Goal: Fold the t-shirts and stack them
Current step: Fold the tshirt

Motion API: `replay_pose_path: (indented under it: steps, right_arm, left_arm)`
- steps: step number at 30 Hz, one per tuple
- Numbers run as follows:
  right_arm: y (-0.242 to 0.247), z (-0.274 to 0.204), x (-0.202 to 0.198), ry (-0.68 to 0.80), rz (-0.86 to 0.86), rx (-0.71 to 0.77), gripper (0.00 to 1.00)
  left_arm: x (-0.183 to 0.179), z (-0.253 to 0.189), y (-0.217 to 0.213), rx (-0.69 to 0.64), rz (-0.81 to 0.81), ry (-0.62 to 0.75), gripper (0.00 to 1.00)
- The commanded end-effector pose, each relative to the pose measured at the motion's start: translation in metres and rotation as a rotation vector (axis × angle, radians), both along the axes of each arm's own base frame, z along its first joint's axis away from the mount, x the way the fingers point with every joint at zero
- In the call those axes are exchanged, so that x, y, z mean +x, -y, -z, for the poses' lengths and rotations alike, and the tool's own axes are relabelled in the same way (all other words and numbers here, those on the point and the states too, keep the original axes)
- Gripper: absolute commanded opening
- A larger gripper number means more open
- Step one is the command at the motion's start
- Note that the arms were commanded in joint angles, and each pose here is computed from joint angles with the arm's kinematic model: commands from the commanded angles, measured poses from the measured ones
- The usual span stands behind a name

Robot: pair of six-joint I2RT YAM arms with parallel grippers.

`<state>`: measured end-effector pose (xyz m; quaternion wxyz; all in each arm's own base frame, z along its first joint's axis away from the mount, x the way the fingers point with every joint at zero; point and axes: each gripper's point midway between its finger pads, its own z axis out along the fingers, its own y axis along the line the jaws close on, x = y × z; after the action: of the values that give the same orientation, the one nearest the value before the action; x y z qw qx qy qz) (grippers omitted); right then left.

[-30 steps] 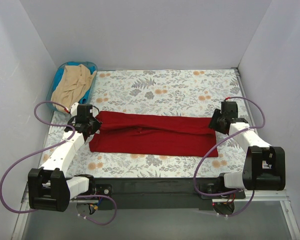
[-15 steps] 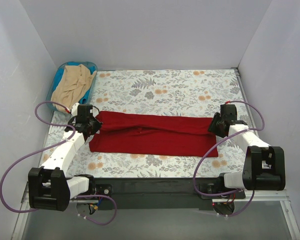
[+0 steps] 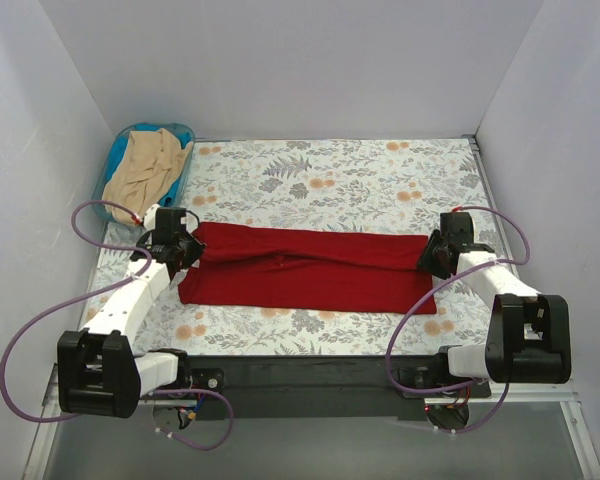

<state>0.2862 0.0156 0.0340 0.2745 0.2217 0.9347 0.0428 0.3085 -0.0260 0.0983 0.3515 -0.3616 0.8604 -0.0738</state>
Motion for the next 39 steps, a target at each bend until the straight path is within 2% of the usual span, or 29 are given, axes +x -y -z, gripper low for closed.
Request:
replay_pose_path:
  steps: [1,3,4,6,7,12,17,21,26,32,39]
  right_arm:
    - [0.001,-0.006,0.009,0.025,0.021,0.006,0.41]
    - [-0.001,-0.006,0.011,0.021,0.016,0.010,0.40]
    - [-0.001,-0.006,0.013,0.021,0.017,0.012,0.33]
    - [-0.001,-0.007,0.014,0.024,0.017,0.012,0.29]
    - [0.000,-0.009,0.016,0.031,0.020,0.007,0.21]
    - [0.001,-0.021,0.031,0.061,0.010,-0.002,0.02]
    - [-0.001,-0.046,0.068,0.110,-0.014,0.011,0.01]
    - [-0.004,-0.057,0.097,0.122,-0.036,0.018,0.01]
    - [0.002,-0.074,0.128,0.149,-0.048,0.035,0.01]
    - [0.005,-0.082,0.142,0.154,-0.068,0.016,0.01]
    - [0.007,-0.067,0.114,0.111,-0.058,0.011,0.01]
  left_arm:
    - [0.013,-0.015,0.001,-0.002,0.007,0.044,0.00]
    - [0.015,-0.015,0.001,-0.005,0.009,0.045,0.00]
    - [0.017,-0.018,0.001,-0.004,0.008,0.050,0.00]
    - [0.019,-0.020,0.002,-0.002,0.012,0.055,0.00]
    - [0.023,-0.026,0.002,-0.001,0.012,0.069,0.00]
    - [0.043,-0.051,0.000,0.022,0.022,0.119,0.00]
    - [0.086,-0.080,0.000,0.038,0.048,0.178,0.00]
    - [0.137,-0.115,0.005,0.034,0.100,0.252,0.00]
    - [0.170,-0.143,0.008,0.021,0.143,0.309,0.00]
    - [0.166,-0.136,0.008,0.022,0.151,0.293,0.00]
    - [0.124,-0.105,0.010,-0.011,0.146,0.225,0.00]
